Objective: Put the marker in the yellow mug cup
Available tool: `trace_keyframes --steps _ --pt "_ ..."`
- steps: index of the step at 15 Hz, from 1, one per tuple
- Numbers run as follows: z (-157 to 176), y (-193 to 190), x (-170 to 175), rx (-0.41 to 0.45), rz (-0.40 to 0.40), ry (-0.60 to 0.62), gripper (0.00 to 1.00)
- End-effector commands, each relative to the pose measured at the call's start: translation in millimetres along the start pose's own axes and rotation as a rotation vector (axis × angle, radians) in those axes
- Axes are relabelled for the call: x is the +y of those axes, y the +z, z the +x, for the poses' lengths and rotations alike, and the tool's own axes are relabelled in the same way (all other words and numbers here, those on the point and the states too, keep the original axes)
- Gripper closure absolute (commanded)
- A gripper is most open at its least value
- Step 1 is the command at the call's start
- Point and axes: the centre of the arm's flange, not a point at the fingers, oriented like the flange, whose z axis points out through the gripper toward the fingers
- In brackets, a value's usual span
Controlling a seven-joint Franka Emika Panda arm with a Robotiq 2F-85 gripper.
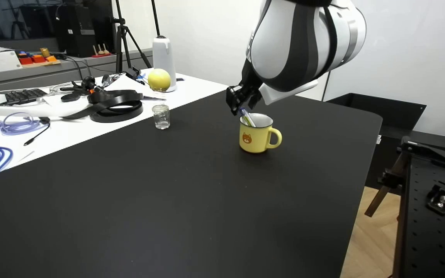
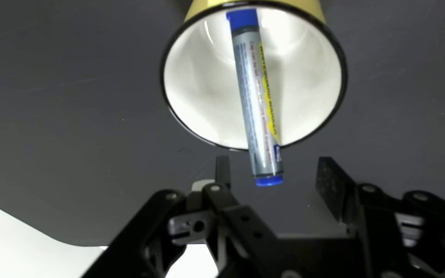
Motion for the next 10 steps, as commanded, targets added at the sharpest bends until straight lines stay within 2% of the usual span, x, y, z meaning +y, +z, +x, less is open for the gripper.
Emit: trace_keyframes --steps 1,2,3,6,10 --pt "-7.6 1.7 7.5 -0.03 -0.025 0.088 0.08" --pt "-6.3 0.3 8.2 -0.042 -0.039 0.117 0.02" --pt "-3.7 -1.6 7.3 -0.064 -0.064 0.151 0.0" --pt "1.5 -7.9 2.6 -0.114 -0.1 0.208 0.0" --pt "11.2 -25.8 -19.1 -0.118 -0.109 0.189 0.0"
